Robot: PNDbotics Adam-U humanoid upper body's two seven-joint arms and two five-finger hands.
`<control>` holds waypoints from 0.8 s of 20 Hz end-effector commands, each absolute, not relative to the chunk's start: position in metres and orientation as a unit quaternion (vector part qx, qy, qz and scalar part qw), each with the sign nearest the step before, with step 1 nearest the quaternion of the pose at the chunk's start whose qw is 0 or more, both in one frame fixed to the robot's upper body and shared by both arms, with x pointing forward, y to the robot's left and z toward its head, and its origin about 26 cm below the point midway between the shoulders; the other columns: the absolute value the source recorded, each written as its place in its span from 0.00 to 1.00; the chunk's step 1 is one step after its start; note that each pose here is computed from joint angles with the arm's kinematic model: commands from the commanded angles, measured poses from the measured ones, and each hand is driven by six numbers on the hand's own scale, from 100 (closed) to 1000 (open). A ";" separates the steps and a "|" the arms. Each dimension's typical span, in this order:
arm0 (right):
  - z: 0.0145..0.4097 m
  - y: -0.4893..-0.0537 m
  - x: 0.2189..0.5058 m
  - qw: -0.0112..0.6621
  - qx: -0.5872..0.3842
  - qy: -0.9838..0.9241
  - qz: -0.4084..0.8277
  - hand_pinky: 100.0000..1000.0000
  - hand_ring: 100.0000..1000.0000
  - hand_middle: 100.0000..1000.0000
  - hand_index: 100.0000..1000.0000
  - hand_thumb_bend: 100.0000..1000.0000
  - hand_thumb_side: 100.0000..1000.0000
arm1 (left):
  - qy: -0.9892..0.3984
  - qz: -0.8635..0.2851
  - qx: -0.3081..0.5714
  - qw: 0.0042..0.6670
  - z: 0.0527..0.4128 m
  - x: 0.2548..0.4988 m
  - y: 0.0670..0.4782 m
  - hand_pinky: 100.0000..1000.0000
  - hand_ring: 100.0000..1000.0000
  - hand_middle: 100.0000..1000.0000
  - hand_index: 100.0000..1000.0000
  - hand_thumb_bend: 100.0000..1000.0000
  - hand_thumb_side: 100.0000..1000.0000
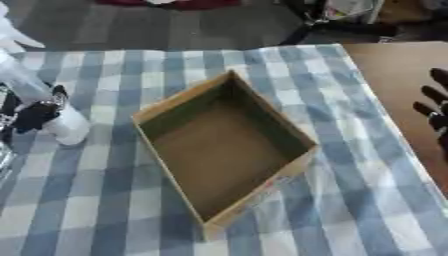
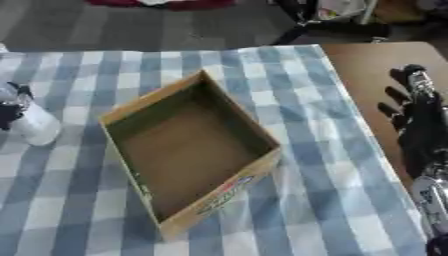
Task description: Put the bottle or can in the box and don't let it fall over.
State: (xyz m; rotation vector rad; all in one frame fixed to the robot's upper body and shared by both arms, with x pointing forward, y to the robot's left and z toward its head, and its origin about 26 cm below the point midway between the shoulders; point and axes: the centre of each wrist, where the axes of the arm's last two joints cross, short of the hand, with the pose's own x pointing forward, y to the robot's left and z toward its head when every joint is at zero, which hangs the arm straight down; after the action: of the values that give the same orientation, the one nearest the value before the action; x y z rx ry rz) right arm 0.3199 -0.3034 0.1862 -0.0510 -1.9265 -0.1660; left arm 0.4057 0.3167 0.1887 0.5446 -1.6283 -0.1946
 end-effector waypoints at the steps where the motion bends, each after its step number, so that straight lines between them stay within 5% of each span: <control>1: 0.192 -0.306 0.319 0.560 -0.024 -0.825 -0.072 0.94 1.00 1.00 0.83 0.00 0.74 | -0.736 -0.086 0.239 0.627 0.206 0.403 0.317 0.24 0.59 0.54 0.26 0.00 0.46; 16: 0.192 -0.306 0.319 0.562 -0.024 -0.823 -0.074 0.94 1.00 1.00 0.82 0.00 0.74 | -0.768 -0.128 0.259 0.571 0.225 0.395 0.305 0.20 0.57 0.50 0.21 0.00 0.34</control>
State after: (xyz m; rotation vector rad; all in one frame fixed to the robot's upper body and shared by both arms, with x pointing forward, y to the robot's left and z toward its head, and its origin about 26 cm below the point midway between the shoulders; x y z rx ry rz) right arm 0.3199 -0.3033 0.1859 -0.0522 -1.9232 -0.1691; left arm 0.3985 0.3015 0.2046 0.5649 -1.7485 -0.2774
